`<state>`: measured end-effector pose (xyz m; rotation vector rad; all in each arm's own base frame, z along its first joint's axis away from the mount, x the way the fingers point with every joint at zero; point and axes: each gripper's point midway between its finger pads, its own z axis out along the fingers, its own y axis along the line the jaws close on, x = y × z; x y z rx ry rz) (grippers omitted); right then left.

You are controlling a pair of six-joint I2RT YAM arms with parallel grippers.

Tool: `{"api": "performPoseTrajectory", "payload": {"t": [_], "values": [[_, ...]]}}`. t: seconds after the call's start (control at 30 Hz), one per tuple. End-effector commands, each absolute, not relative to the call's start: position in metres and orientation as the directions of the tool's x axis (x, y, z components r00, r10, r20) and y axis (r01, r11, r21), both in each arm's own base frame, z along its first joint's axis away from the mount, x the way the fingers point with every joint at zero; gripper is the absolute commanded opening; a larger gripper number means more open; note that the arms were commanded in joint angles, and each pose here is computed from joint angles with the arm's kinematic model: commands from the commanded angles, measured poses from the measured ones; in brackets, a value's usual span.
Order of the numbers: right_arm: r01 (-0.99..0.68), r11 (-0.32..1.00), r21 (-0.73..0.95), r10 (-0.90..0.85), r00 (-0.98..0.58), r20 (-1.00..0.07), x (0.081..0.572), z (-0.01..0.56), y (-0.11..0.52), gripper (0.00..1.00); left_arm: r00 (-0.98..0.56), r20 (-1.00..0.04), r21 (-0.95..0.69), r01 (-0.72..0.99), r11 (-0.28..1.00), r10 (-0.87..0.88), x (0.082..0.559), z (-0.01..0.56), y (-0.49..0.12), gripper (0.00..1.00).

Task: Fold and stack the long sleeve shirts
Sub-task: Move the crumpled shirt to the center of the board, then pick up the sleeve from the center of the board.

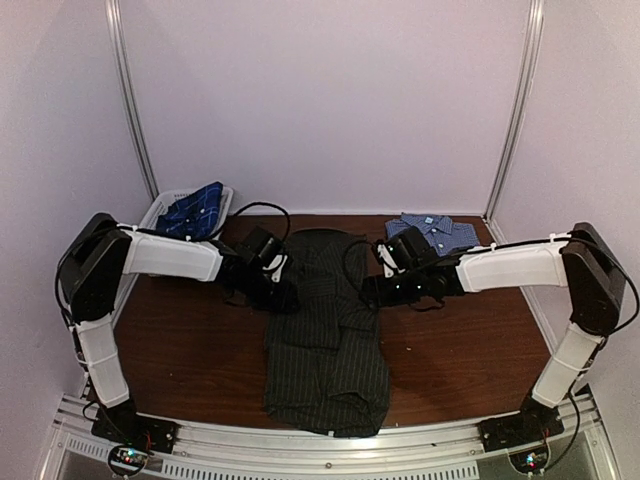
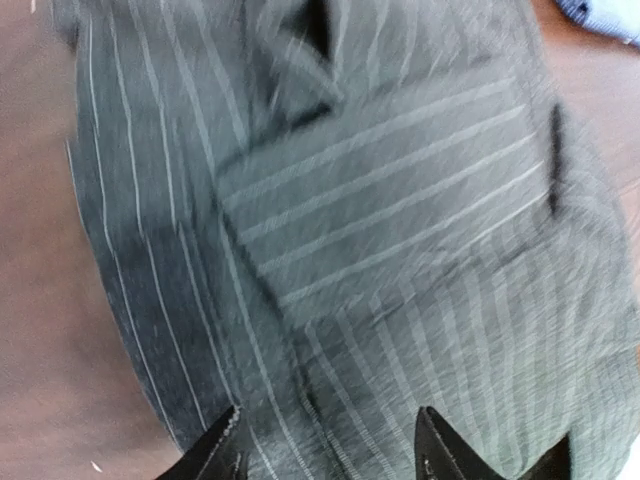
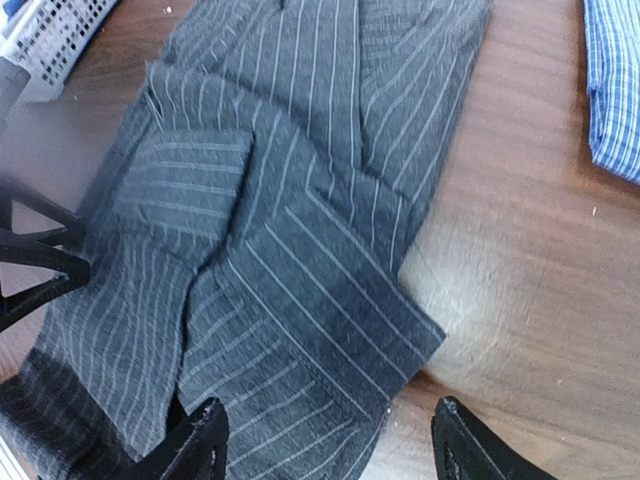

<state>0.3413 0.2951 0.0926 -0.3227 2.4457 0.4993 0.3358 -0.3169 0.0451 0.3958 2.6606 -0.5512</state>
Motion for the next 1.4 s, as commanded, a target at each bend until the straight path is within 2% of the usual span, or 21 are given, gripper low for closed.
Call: {"api": "performPoseTrajectory", "payload": {"t": [0.0,0.3,0.4,0.53,0.6,0.73,0.9,1.07,1.17,1.37], "values": [[-0.323,0.903,0.283,-0.071,-0.763,-0.643,0.337,0.098,0.296,0.71,-0.883,-0.442,-0.368,0.338,0.866,0.157,0.334,0.042,-0.324,0.58],[-0.334,0.895,0.295,-0.087,-0.780,-0.620,0.317,0.079,0.303,0.71,-0.892,-0.416,-0.397,0.356,0.846,0.180,0.318,0.031,-0.337,0.58],[-0.343,0.890,0.299,-0.095,-0.782,-0.616,0.311,0.074,0.308,0.71,-0.894,-0.412,-0.419,0.359,0.834,0.177,0.316,0.033,-0.342,0.56],[-0.345,0.890,0.297,-0.099,-0.783,-0.613,0.309,0.070,0.311,0.68,-0.891,-0.419,-0.431,0.364,0.826,0.175,0.318,0.038,-0.347,0.42],[-0.345,0.891,0.295,-0.102,-0.786,-0.610,0.308,0.068,0.312,0.66,-0.890,-0.422,-0.437,0.369,0.821,0.175,0.319,0.041,-0.349,0.31],[-0.345,0.894,0.286,-0.108,-0.784,-0.611,0.309,0.066,0.314,0.62,-0.887,-0.428,-0.442,0.373,0.816,0.173,0.321,0.046,-0.353,0.15],[-0.345,0.897,0.276,-0.121,-0.792,-0.599,0.308,0.059,0.315,0.61,-0.885,-0.433,-0.443,0.377,0.813,0.174,0.322,0.050,-0.354,0.01],[-0.361,0.901,0.242,-0.158,-0.789,-0.593,0.306,0.050,0.323,0.64,-0.871,-0.462,-0.415,0.378,0.828,0.166,0.327,0.060,-0.349,0.00],[-0.362,0.909,0.208,-0.175,-0.782,-0.598,0.307,0.047,0.328,0.61,-0.859,-0.492,-0.381,0.361,0.851,0.144,0.334,0.070,-0.342,0.00],[-0.339,0.923,0.183,-0.160,-0.769,-0.619,0.317,0.057,0.329,0.40,-0.828,-0.553,-0.323,0.322,0.890,0.098,0.347,0.096,-0.324,0.00]]}}
